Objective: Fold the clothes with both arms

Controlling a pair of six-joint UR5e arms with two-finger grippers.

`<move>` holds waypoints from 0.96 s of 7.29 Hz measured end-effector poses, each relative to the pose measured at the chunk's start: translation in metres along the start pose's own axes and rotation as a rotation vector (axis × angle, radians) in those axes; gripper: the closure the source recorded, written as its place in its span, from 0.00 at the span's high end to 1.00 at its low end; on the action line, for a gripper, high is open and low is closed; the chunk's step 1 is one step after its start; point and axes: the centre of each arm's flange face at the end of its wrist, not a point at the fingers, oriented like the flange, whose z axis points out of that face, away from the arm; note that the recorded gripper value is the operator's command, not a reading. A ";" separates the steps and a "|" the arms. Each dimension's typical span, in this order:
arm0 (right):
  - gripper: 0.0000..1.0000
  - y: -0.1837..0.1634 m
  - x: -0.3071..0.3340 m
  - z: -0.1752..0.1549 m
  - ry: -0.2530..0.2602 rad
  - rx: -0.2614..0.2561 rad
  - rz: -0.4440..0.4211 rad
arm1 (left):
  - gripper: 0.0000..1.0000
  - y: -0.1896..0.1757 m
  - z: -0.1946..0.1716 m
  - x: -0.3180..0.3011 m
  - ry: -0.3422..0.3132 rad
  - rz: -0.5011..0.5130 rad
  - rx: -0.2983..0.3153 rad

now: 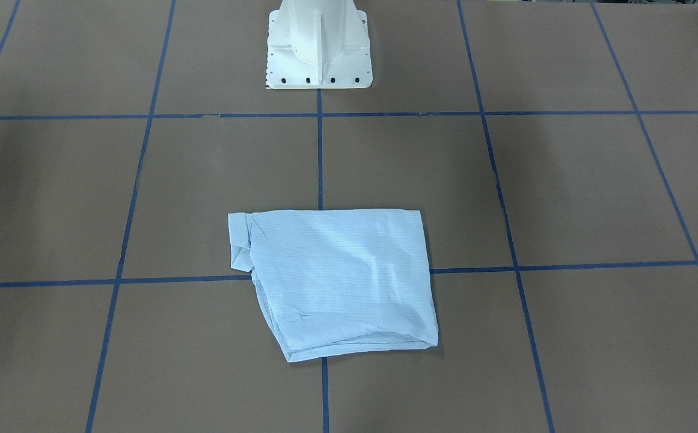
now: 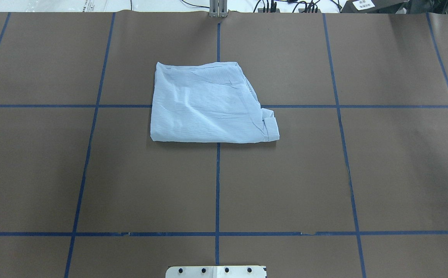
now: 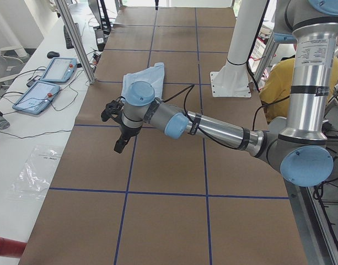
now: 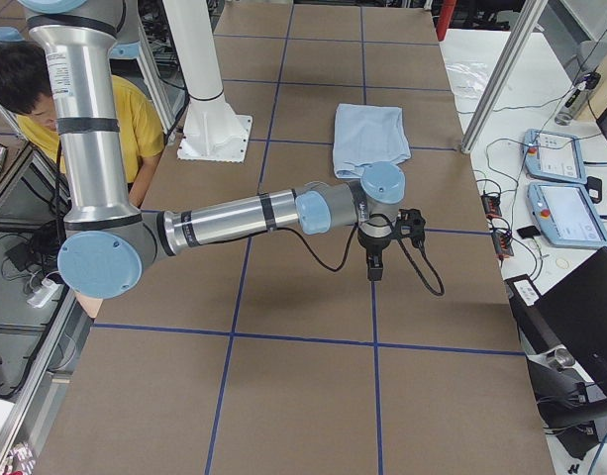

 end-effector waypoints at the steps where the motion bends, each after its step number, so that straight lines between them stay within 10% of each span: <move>1: 1.00 0.000 0.000 0.000 0.000 0.001 -0.002 | 1.00 0.001 0.000 -0.001 -0.002 -0.001 -0.001; 7: 1.00 0.002 0.000 -0.003 -0.002 0.004 0.000 | 1.00 0.014 0.004 -0.009 -0.008 -0.027 -0.018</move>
